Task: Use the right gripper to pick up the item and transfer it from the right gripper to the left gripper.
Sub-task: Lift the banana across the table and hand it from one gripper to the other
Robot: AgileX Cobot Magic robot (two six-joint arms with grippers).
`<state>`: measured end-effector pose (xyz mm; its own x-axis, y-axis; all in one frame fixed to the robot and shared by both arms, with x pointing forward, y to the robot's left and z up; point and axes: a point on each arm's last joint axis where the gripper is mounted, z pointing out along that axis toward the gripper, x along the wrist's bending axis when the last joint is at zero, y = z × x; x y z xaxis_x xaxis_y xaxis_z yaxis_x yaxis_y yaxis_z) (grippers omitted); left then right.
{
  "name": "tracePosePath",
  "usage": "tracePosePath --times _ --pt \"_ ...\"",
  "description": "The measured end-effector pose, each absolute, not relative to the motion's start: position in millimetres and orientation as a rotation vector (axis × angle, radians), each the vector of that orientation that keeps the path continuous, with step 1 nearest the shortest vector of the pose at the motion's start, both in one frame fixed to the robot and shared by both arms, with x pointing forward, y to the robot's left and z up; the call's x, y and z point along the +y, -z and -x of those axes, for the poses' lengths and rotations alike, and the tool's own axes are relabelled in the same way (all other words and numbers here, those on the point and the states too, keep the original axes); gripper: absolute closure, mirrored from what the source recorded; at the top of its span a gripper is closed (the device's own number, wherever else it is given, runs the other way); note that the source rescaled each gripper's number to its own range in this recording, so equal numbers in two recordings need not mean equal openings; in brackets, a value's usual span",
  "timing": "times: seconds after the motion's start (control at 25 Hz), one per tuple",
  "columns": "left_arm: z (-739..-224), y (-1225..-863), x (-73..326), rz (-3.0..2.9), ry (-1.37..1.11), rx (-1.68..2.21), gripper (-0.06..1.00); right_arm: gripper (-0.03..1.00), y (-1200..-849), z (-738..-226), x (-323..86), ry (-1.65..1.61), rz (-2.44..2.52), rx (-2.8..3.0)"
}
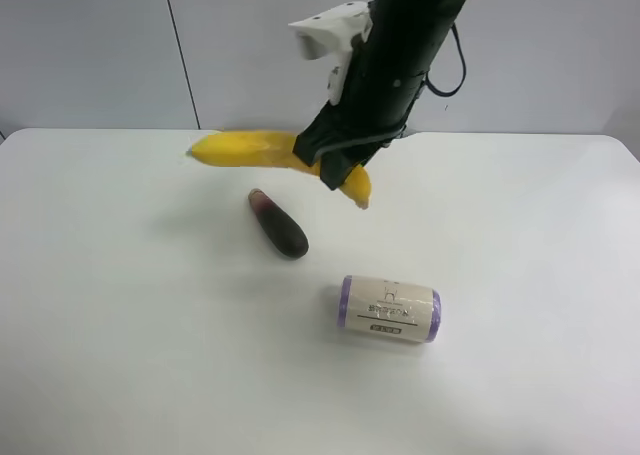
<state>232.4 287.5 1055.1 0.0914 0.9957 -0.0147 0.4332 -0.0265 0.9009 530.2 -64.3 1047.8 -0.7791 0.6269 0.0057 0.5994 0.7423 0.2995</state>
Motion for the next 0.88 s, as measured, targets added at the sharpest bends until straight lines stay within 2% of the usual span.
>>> tracePosePath --times 0.16,0.36,0.88 --pt "-232.4 -1055.1 287.5 -1.582 -0.899 1.450 -0.06 0.97 -1048.0 -510.7 -42.0 -0.458 -0.809 2.919" --pt "-231.4 -1055.5 285.2 -1.629 -0.897 1.408 -0.06 0.97 -1049.1 -503.7 -34.7 -0.532 -0.722 2.993" --pt "-264.9 -1097.3 269.1 -1.969 -0.581 1.111 -0.06 0.97 -1049.4 -501.2 -33.4 -0.550 -0.681 3.025"
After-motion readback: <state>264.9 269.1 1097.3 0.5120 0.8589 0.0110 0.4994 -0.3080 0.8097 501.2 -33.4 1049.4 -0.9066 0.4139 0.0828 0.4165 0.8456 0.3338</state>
